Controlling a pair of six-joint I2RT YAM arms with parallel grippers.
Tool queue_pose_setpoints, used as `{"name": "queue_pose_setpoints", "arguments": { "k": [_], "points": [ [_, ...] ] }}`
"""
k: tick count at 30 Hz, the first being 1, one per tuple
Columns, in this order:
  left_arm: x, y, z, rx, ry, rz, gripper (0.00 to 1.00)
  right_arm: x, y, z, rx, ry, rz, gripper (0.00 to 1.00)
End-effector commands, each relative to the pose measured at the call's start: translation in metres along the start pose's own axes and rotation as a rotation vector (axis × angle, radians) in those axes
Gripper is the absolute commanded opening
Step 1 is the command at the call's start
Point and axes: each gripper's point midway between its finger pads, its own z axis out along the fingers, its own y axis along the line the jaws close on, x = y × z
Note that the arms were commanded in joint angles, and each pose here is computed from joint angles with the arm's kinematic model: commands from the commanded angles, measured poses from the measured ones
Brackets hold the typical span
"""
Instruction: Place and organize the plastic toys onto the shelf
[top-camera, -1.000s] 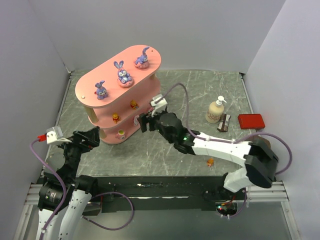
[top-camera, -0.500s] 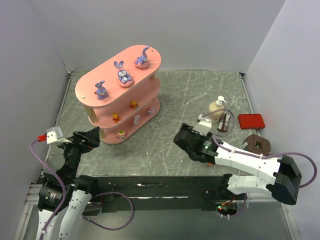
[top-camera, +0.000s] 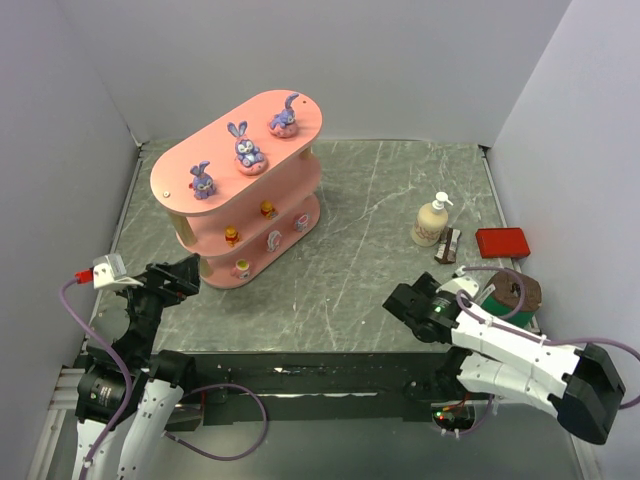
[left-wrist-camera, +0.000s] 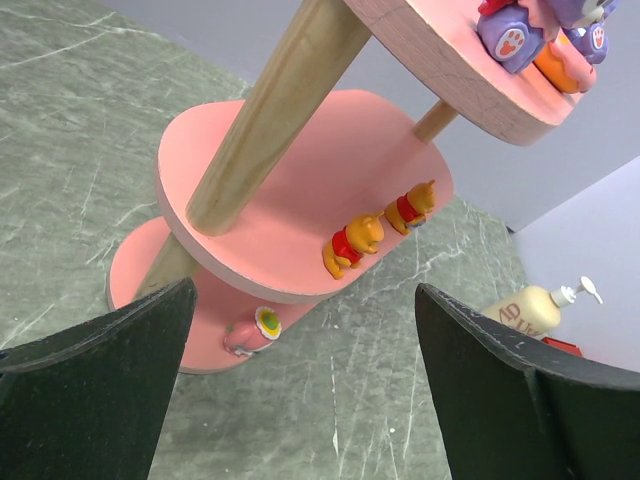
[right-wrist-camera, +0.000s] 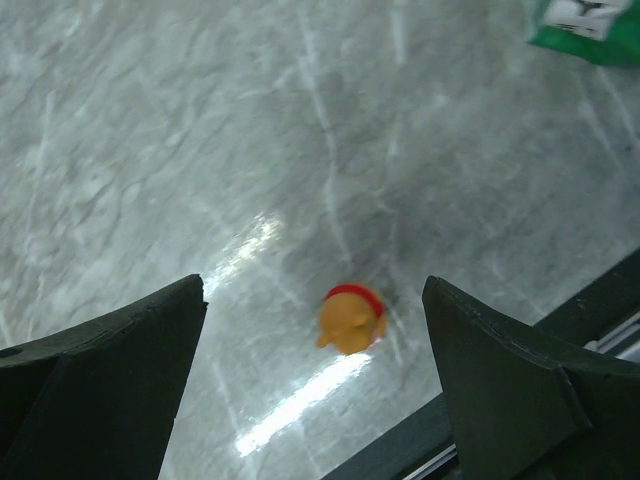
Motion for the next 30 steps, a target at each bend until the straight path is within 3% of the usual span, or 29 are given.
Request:
{"name": "queue_pose_setpoints", "arguments": {
  "k": [1,13,26,30],
  "points": [
    [-0.013,-0.01,-0.003,0.041,-0.039,0.002,0.96,0.0,-0.004,0.006,0.002,0.004,0.069,0.96],
    [-0.012,-0.01,-0.002,0.037,-0.033,0.003,0.96,0.026,0.003,0.019,-0.039,0.083,0.057,0.9],
    [-0.011,-0.009,-0.001,0.035,-0.028,0.007,0.96,0.043,0.004,0.026,-0.053,0.124,0.062,0.6],
    [-0.011,-0.009,-0.002,0.036,-0.031,0.005,0.96,0.044,0.012,0.027,-0.071,0.121,0.043,0.41]
  ]
}}
